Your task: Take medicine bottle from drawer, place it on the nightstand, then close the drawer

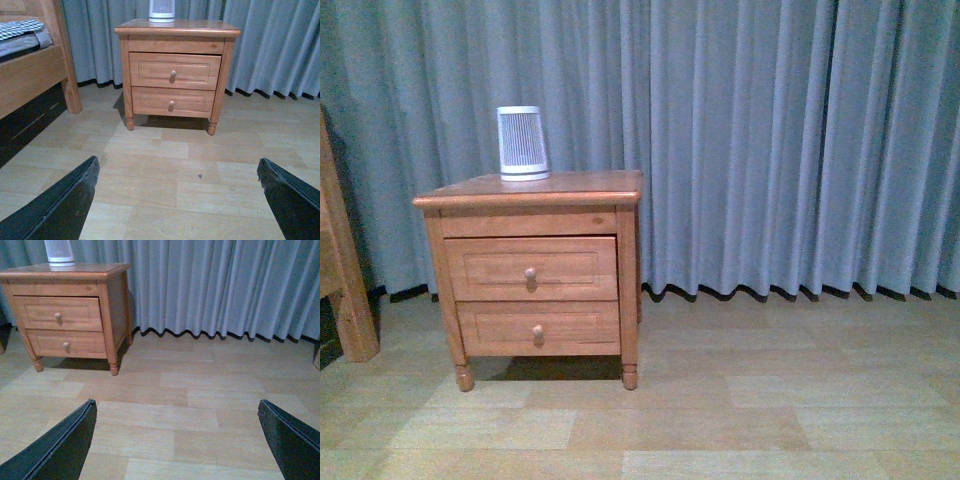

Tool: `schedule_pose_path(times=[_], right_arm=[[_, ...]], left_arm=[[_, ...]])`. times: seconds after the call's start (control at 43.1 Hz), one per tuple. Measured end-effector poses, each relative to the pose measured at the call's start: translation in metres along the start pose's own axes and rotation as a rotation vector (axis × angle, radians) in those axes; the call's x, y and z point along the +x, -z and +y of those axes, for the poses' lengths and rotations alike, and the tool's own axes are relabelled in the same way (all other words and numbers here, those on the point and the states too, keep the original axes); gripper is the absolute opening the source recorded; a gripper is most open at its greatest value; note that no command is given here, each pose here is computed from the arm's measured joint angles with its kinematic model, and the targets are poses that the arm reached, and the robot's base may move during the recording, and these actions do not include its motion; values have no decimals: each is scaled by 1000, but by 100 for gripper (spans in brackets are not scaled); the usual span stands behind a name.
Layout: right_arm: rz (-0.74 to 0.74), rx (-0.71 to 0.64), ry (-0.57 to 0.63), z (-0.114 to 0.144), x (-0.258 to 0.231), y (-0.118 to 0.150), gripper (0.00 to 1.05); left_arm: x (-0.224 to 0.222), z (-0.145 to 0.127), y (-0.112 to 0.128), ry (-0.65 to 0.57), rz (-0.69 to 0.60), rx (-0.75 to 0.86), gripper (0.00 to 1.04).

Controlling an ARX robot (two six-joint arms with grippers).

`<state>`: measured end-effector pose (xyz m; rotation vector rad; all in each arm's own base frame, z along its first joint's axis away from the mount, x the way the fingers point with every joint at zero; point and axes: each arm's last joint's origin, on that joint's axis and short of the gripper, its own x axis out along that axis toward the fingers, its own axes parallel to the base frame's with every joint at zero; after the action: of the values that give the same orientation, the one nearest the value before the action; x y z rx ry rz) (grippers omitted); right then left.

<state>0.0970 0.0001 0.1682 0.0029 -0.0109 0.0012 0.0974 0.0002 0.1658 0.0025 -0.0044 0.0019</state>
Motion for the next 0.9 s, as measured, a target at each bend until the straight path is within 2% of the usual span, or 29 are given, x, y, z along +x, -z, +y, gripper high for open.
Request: schedule_pose_path(times=[0.904], right_arm=[[0,0,0,0,0,0,98]], left_arm=[[0,0,0,0,0,0,98]])
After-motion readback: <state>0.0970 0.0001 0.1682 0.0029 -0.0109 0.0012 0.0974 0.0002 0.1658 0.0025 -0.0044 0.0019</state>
